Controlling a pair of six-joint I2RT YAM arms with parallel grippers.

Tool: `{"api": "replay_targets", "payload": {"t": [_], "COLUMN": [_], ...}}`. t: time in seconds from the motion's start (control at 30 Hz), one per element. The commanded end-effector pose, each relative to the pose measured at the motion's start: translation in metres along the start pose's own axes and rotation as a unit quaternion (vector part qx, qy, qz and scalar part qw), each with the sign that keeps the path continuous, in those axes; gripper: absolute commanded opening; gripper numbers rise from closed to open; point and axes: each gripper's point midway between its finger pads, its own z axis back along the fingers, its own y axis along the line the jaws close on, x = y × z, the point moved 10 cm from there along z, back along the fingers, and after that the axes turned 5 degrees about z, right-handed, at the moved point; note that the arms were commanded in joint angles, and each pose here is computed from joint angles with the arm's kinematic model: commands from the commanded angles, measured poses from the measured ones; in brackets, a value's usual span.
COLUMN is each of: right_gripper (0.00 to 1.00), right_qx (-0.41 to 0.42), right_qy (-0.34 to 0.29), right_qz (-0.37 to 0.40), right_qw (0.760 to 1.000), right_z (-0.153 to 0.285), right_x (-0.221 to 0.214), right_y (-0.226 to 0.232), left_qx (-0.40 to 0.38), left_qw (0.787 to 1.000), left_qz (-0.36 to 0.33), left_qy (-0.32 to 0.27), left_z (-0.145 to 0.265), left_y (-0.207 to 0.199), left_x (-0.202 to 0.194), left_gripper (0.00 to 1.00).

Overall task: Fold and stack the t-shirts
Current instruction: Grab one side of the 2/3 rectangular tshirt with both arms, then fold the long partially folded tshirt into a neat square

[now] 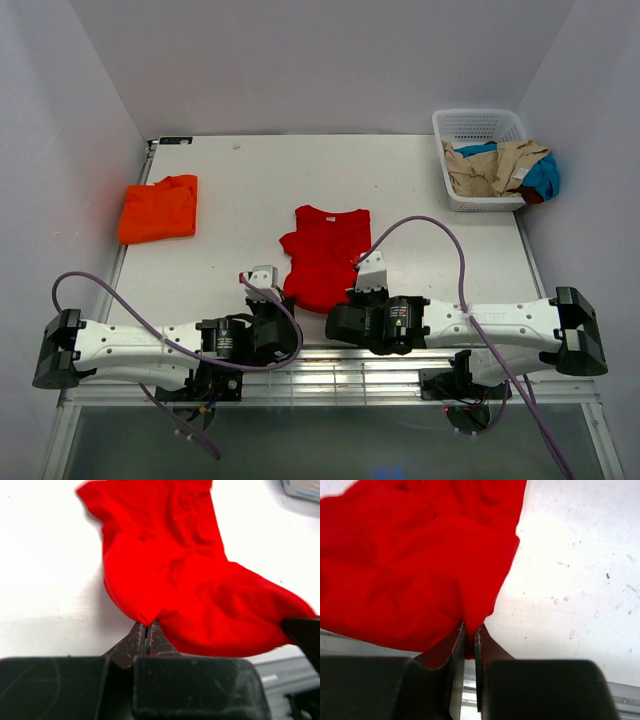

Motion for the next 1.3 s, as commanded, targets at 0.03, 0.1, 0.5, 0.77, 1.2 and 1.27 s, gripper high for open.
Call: {"api": "replay_targets", "payload": {"t": [0.03, 0.1, 0.5, 0.77, 1.2, 1.27], "right_gripper": [0.08, 0.08, 0.08, 0.08, 0.08, 0.08], "right_qx": [-0.072, -0.099, -0.108, -0.097, -0.115, -0.118], "right_qy": [-0.089, -0.1, -0.131, -0.156, -0.159, -0.156], "right_qz": [-0.022, -0.031, 0.001, 0.0, 0.027, 0.031], "right_qw": [0.993, 0.99, 0.986, 0.983, 0.98, 0.98], "right_z": [-0.003, -0.012, -0.079, -0.115, -0.169, -0.178], "right_x": [0.033, 0.041, 0.073, 0.097, 0.114, 0.116], "right_y": [-0.01, -0.014, -0.027, -0.03, -0.04, -0.043], "left_qx": [0.034, 0.038, -0.021, -0.02, -0.025, -0.027], "left_qw": [0.995, 0.993, 0.985, 0.98, 0.977, 0.976], "left_qz": [-0.011, -0.03, -0.055, -0.092, -0.118, -0.118], "left_qy": [-0.094, -0.111, -0.161, -0.174, -0.175, -0.183], "left_z": [-0.006, -0.01, -0.074, -0.115, -0.172, -0.18], "left_y": [-0.001, -0.001, -0.001, 0.002, 0.014, 0.014], "left_x": [0.015, 0.015, 0.04, 0.054, 0.064, 0.068], "left_gripper": [0.0, 0.0, 0.0, 0.0, 0.0, 0.0]}}
